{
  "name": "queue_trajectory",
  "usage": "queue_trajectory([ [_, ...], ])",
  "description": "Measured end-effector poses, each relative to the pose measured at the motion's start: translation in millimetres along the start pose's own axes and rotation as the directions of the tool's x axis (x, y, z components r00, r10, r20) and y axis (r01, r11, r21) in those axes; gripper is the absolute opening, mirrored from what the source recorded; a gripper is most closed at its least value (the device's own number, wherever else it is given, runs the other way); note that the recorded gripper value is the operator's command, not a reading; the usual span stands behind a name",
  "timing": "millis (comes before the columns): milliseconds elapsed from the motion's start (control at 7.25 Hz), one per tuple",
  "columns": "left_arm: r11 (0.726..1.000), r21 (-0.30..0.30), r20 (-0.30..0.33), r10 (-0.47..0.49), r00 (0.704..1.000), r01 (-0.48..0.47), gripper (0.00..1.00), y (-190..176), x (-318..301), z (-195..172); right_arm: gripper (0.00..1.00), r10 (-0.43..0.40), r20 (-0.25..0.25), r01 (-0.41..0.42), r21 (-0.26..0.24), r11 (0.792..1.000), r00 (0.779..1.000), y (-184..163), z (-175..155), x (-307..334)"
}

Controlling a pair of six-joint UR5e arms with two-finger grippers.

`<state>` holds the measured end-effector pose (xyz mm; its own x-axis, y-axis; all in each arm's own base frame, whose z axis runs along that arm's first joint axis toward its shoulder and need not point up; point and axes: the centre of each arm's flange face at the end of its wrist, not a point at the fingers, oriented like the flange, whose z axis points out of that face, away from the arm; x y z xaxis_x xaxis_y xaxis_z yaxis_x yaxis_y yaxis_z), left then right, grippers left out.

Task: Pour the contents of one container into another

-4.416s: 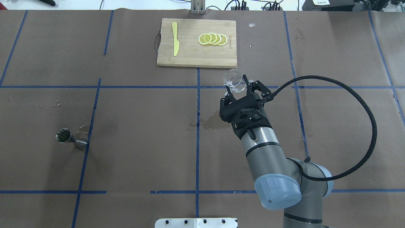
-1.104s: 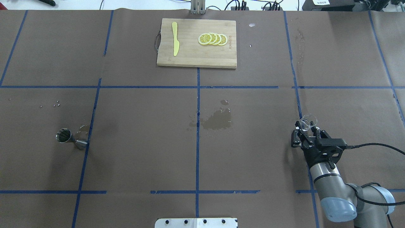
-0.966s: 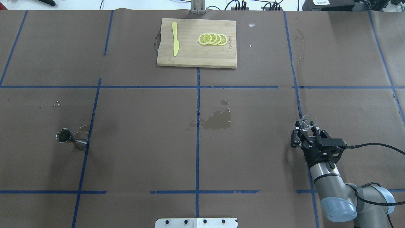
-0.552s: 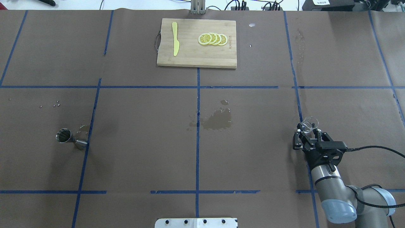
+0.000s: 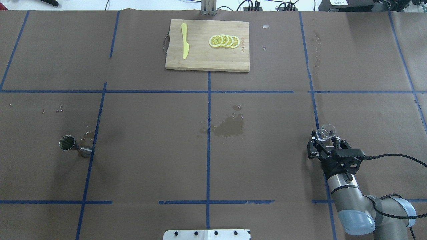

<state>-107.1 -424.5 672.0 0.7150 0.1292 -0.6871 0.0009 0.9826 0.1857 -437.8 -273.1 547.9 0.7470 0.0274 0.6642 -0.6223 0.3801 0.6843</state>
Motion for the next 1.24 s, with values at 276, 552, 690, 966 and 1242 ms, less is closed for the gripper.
queue_trajectory([
  [276, 1.0, 0.001, 0.0, 0.001, 1.0, -0.001, 1.0, 0, 0, 0, 1.0, 0.005, 0.003, -0.005, 0.0, 1.0, 1.0, -2, -1, -2],
  [552, 1.0, 0.001, 0.0, 0.001, 1.0, -0.001, 1.0, 0, 1, -1, 1.0, 0.018, 0.008, -0.018, 0.002, 1.0, 1.0, -8, -3, -6],
  [690, 1.0, 0.002, 0.0, 0.002, 1.0, -0.002, 1.0, -1, 1, -1, 1.0, 0.029, 0.012, -0.029, 0.007, 1.0, 1.0, -17, -5, -7],
  [966, 1.0, 0.003, 0.0, 0.003, 1.0, -0.003, 1.0, -1, 1, -1, 1.0, 0.035, 0.02, -0.035, 0.02, 0.999, 0.999, -46, -12, -5],
  [1242, 1.0, 0.004, 0.001, 0.005, 1.0, -0.005, 1.0, -2, 1, -2, 1.0, -0.008, 0.024, 0.007, 0.034, 0.999, 1.0, -87, -18, -4],
])
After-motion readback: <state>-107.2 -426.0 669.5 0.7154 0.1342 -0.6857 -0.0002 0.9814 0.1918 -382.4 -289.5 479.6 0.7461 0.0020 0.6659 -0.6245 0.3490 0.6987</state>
